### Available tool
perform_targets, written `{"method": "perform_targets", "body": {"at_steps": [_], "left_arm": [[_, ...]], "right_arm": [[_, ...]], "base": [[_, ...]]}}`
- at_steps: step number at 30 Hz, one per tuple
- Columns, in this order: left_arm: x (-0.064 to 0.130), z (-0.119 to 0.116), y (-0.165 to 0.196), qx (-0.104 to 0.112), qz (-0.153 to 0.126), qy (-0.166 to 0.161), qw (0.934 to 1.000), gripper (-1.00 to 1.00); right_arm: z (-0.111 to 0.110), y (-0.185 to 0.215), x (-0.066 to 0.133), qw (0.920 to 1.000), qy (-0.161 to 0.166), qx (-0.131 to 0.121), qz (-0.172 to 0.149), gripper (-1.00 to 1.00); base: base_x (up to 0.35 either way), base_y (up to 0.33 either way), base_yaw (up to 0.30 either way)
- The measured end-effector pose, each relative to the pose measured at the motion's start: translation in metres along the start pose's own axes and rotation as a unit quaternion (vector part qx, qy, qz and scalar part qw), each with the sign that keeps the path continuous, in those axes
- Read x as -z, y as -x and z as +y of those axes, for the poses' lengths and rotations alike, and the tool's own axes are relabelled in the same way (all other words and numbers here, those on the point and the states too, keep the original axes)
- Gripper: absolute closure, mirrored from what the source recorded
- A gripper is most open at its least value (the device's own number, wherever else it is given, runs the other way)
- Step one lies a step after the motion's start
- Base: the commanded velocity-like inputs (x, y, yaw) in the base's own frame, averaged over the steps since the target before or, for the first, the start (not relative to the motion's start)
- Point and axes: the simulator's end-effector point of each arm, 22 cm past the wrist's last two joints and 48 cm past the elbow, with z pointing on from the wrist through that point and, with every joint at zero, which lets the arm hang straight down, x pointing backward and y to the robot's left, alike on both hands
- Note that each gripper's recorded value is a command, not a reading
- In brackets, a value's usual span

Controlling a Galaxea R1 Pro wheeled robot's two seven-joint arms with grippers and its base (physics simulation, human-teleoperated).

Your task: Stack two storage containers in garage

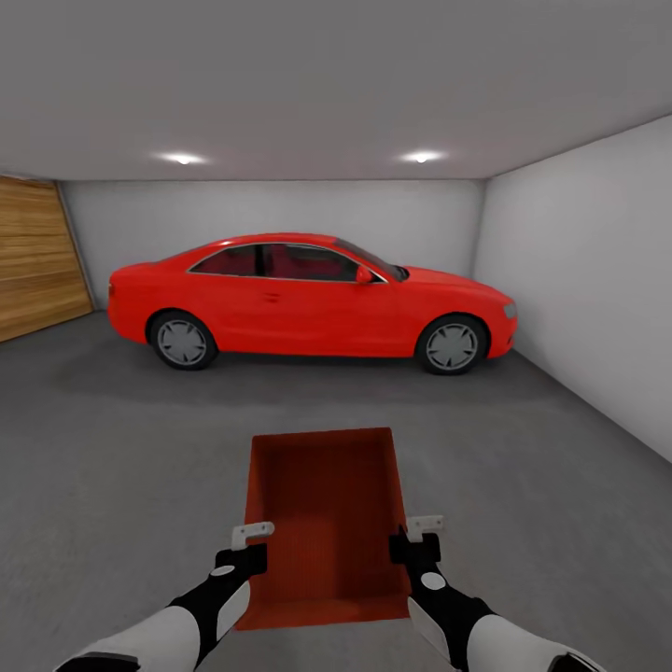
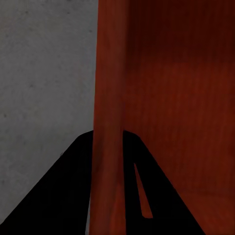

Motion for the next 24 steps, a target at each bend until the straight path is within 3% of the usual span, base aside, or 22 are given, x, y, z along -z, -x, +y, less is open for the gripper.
{"method": "perform_targets", "body": {"at_steps": [24], "left_arm": [[0.0,0.0,-0.0002,0.0,0.0,0.0,1.0,1.0]], "right_arm": [[0.0,0.0,0.0,1.0,0.0,0.0,0.0,1.0]], "base": [[0.321,0.0,0.0]]}}
